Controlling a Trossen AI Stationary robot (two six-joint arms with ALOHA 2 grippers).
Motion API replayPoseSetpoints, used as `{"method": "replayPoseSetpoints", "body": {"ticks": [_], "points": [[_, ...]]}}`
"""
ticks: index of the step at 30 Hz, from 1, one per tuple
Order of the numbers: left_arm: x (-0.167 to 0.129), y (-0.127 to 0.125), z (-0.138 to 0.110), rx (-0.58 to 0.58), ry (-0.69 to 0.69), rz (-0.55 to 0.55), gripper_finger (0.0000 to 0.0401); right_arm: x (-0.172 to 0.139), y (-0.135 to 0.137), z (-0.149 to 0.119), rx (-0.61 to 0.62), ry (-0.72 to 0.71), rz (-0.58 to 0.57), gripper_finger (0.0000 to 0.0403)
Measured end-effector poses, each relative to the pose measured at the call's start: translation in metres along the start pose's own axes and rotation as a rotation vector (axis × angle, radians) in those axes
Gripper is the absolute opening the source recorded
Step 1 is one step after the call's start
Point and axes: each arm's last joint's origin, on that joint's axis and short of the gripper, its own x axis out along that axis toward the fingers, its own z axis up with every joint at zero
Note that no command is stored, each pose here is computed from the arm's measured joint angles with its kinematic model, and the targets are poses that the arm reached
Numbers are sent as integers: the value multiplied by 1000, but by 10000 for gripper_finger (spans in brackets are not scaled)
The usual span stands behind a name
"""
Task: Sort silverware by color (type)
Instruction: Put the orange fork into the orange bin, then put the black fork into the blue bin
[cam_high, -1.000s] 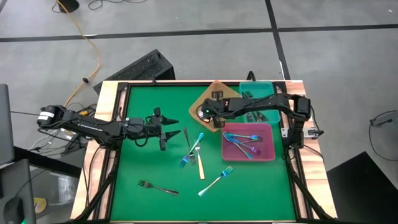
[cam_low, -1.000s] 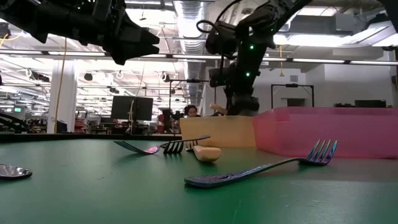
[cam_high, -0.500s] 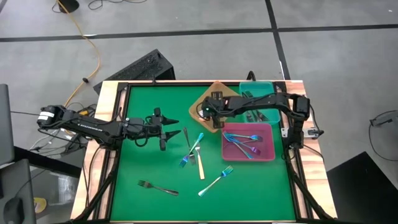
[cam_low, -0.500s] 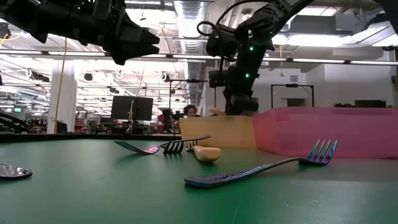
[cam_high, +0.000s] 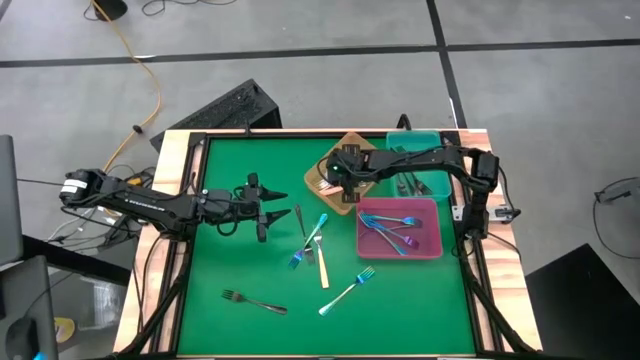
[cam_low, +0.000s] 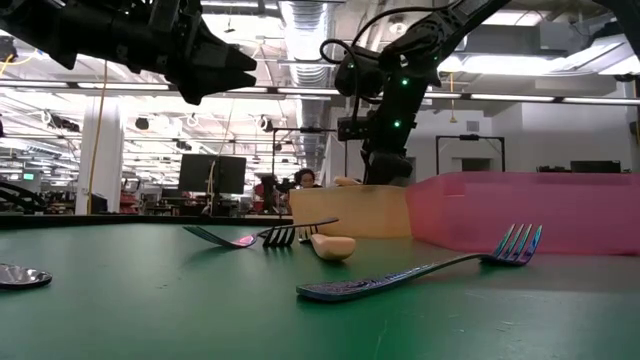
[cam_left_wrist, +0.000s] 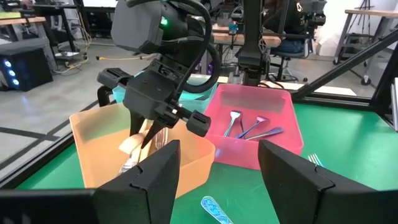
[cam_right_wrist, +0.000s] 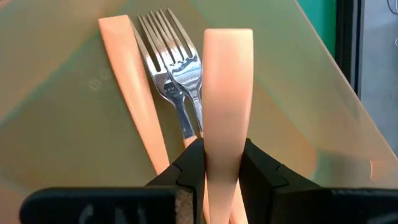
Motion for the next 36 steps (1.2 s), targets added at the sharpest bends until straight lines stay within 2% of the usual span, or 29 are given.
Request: {"method": "replayPoseSetpoints", "body": {"ticks": [9, 20, 29, 36], "points": [[0, 0, 0, 0, 1, 0, 201, 2, -2, -2, 19, 7, 11, 157], [0, 0, -1, 4, 14, 1, 201, -2, -4, 5, 38, -29, 14, 168], [0, 0, -5, -10, 52, 3, 201, -50, -15, 35, -68, 3, 46, 168], [0, -1, -9, -2, 94, -42, 201, -110, -33, 46, -117, 90, 88, 168]]}}
